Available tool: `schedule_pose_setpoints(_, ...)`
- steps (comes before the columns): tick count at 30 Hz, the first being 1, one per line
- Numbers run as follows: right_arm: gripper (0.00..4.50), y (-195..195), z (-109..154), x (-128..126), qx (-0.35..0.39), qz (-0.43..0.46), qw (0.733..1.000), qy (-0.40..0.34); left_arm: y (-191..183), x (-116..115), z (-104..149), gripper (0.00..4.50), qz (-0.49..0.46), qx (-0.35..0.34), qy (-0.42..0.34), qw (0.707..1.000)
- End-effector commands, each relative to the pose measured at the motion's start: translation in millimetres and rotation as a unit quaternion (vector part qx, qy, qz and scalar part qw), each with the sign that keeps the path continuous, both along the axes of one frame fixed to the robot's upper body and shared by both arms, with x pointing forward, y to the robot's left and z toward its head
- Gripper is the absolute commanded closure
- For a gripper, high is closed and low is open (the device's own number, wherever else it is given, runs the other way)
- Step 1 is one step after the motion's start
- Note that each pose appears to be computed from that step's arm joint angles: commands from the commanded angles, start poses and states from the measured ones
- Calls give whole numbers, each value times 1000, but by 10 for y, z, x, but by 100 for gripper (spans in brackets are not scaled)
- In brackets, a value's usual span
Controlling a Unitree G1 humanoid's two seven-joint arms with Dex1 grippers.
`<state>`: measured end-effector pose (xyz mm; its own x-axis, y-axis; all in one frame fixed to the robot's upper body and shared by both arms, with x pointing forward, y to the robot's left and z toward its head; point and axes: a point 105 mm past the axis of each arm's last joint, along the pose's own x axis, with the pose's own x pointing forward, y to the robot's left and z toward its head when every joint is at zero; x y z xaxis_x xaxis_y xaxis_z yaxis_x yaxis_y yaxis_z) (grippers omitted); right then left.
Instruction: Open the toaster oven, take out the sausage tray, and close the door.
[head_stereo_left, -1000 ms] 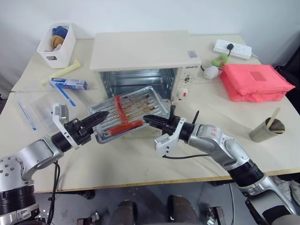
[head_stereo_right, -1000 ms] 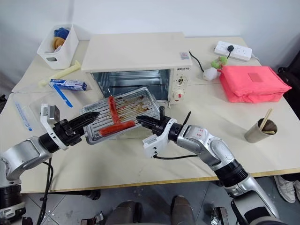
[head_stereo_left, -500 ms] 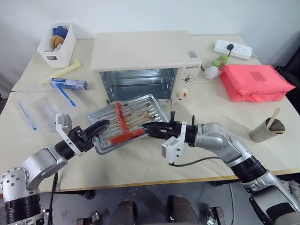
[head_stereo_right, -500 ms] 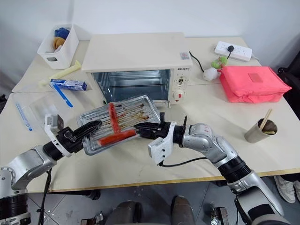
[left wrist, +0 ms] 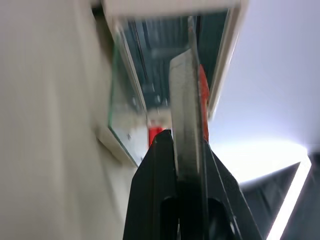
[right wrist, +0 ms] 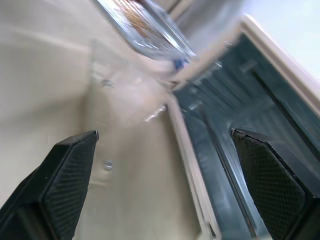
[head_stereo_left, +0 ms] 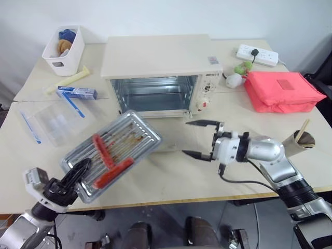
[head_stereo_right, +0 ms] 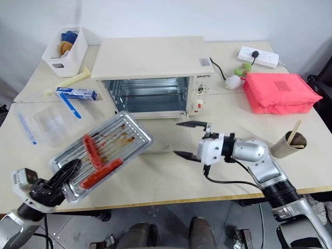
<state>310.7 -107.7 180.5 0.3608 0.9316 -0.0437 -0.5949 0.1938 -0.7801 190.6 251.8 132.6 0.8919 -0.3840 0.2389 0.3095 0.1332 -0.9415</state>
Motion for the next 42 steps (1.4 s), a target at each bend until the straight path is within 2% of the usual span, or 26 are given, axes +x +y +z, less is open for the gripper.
schedule_pose_setpoints(1, 94, -306, -137, 161, 7, -49, 993, 106, 94, -167, 116, 450, 77, -18, -42, 996)
schedule_pose_setpoints(6, 258, -475, -390, 265, -29, -66, 979, 192, 165, -345, 70, 450, 164, -51, -46, 984)
schedule_pose_setpoints(11, 432, -536, -578, 369, -46, -80, 965, 248, 251, -411, 17, 450, 234, -83, -40, 968)
schedule_pose_setpoints(12, 445, -521, -609, 384, -50, -77, 963, 254, 278, -413, 14, 450, 249, -89, -41, 963)
schedule_pose_setpoints(18, 445, -352, -656, 466, -50, -58, 964, 253, 362, -373, 7, 450, 293, -114, -38, 949)
schedule_pose_setpoints(23, 445, -150, -367, 377, 28, 10, 973, 228, 415, -330, 42, 450, 307, -114, -36, 944)
schedule_pose_setpoints(25, 445, -122, -232, 301, 52, 35, 967, 245, 451, -329, 21, 450, 313, -110, -24, 943)
schedule_pose_setpoints(31, 445, -24, 450, 270, 167, 55, 960, 218, 415, -343, 10, 450, 286, -83, -11, 954)
schedule_pose_setpoints(34, 445, -33, 661, 309, 210, 51, 954, 209, 370, -329, 11, 450, 268, -77, -11, 960)
schedule_pose_setpoints(38, 445, -96, 800, 324, 242, 45, 945, 216, 345, -268, 72, 450, 238, -57, -20, 969)
schedule_pose_setpoints(42, 445, -231, 732, 226, 208, 36, 947, 240, 282, -173, 104, 450, 184, -27, -17, 982)
